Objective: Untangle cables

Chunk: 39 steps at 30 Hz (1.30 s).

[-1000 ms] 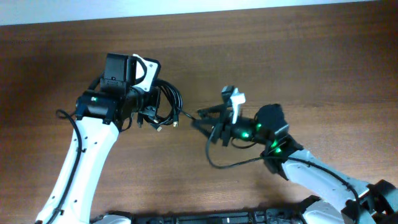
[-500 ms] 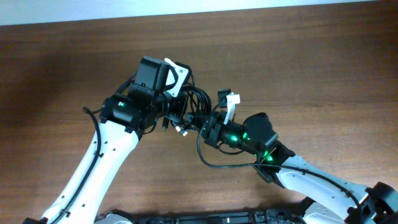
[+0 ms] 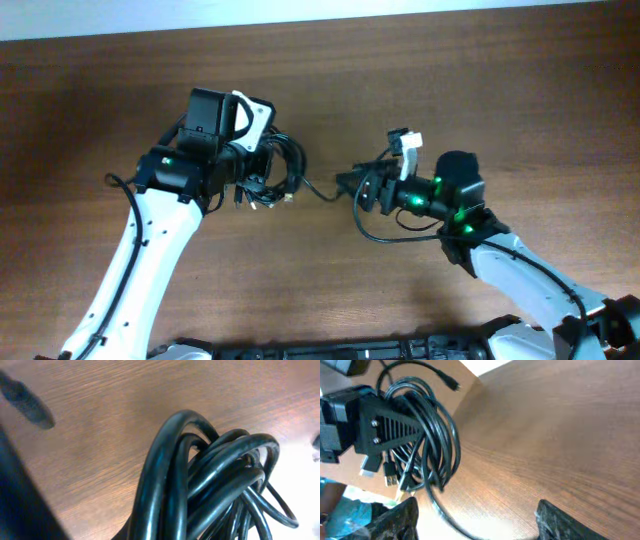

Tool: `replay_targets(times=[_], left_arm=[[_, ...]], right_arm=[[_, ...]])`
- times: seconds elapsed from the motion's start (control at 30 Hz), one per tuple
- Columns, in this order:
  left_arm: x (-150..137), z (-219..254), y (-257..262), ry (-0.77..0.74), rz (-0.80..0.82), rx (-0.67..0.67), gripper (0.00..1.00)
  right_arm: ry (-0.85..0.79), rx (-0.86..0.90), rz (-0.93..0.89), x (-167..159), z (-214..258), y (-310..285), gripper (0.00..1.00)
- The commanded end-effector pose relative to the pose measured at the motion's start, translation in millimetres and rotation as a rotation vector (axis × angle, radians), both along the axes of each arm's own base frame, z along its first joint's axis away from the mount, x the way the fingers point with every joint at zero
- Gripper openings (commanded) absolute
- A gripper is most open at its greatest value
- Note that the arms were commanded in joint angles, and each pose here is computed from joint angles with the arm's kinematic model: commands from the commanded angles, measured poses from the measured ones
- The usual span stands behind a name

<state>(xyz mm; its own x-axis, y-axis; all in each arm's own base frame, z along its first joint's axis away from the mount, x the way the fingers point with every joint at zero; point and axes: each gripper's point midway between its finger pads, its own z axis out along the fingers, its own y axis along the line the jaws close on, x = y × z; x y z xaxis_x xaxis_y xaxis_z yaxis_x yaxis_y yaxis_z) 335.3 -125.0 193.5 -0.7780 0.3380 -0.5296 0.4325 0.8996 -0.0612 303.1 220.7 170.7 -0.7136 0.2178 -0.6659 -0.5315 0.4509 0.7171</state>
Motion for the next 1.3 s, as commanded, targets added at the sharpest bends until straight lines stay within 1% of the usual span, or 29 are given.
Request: replay_targets(times=[0.0,0.03,0.07,0.1,0.13,0.17,0.23,0.27,0.33,0.37,0.4,0.43,0.5,0.53,0.57,0.6,0.63,0.67,0.73,0.8,0.93,0.97,1.0,1.07,1.13,1.23,1.27], left_arm=[[-23.5,19.5,-46.4,-0.053,-0.373,-0.137,0.0],[-26.5,18.6,-48.0,-0.053,-0.4,-0.133,0.0],[-27.3,18.1,-47.7,-0.049,-0.401,-0.131,0.0],[-27.9,18.4,-48.5,-0.048,-0.404,-0.136,0.0],[-30.9,20.9,-53.5,-0.044,-0.422,-0.169,0.0],[-33.7,23.1,-57.8,-0.04,-0.438,-0.197,0.0],[-34.6,22.6,-57.5,-0.035,-0.437,-0.196,0.0],[-35.0,22.3,-57.4,-0.033,-0.437,-0.196,0.0],[-35.7,21.9,-57.1,-0.029,-0.437,-0.196,0.04],[-35.6,21.8,-57.1,-0.029,-0.436,-0.196,0.04],[-35.6,21.8,-57.1,-0.029,-0.436,-0.196,0.08],[-35.8,21.5,-57.1,-0.028,-0.436,-0.195,0.15],[-33.1,21.8,-56.0,-0.027,-0.41,-0.197,0.45],[-28.0,25.5,-57.7,-0.025,-0.358,-0.228,0.56],[-20.9,31.2,-59.8,-0.051,-0.335,-0.248,0.6],[-17.5,34.5,-60.9,-0.073,-0.338,-0.251,0.61],[-16.3,35.5,-61.2,-0.081,-0.339,-0.251,0.61],[-13.5,33.9,-57.5,-0.087,-0.323,-0.228,0.59],[-10.2,31.6,-52.5,-0.093,-0.302,-0.197,0.58],[-5.4,24.9,-40.6,-0.091,-0.251,-0.132,0.54],[-3.4,11.6,-35.2,-0.055,-0.231,-0.094,0.55],[-1.5,1.3,-31.1,-0.027,-0.215,-0.065,0.44],[0.0,-5.2,-31.7,-0.008,-0.215,-0.062,0.39],[1.8,-17.7,-32.2,0.029,-0.214,-0.054,0.38],[5.2,-30.9,-33.2,0.061,-0.213,-0.047,0.27],[8.7,-39.7,-35.0,0.078,-0.214,-0.048,0.24],[7.9,-45.0,-40.8,0.102,-0.204,-0.063,0.21]], right_arm=[[-0.207,0.046,0.152,-17.2,32.0,13.8,0.64],[-0.287,0.068,0.176,-22.8,46.8,23.8,0.64],[-0.323,0.075,0.163,-22.8,53.5,29.2,0.64],[-0.325,0.068,0.119,-18.9,53.4,33.9,0.64],[-0.323,0.066,0.114,-20.9,52.6,40.6,0.63],[-0.323,0.066,0.119,-24.5,52.4,46.5,0.55],[-0.31,0.052,0.079,-20.2,49.1,47.7,0.43],[-0.312,0.052,0.072,-19.0,49.4,47.1,0.39],[-0.295,0.044,0.074,-19.3,45.5,47.1,0.16],[-0.27,0.032,0.075,-19.6,39.6,46.9,0.04],[-0.241,0.019,0.077,-20.3,33.1,46.7,0.04],[-0.207,0.009,0.091,-23.1,26.2,47.3,0.04],[-0.159,-0.011,0.106,-26.7,15.3,47.3,0.04],[-0.148,-0.016,0.107,-27.1,13.0,47.1,0.04],[-0.145,-0.018,0.107,-27.3,12.1,47.0,0.04],[-0.139,-0.021,0.107,-27.4,10.8,46.9,0.04],[-0.135,-0.022,0.107,-27.7,9.9,46.8,0.04],[-0.125,-0.027,0.108,-28.1,7.7,46.6,0.04],[-0.122,-0.027,0.111,-28.8,7.3,46.8,0.04],[-0.122,-0.027,0.111,-28.8,7.3,46.8,0.04],[-0.122,-0.025,0.119,-30.0,7.5,47.3,0.04],[-0.121,-0.024,0.123,-30.8,7.6,47.6,0.04],[-0.12,-0.021,0.131,-32.0,7.8,48.2,0.04],[-0.12,-0.019,0.141,-33.6,8.1,48.9,0.04],[-0.118,-0.01,0.172,-38.6,8.9,50.8,0.04],[-0.118,-0.001,0.2,-43.2,10.4,52.6,0.04],[-0.119,0.005,0.217,-46.0,11.3,53.6,0.04]])
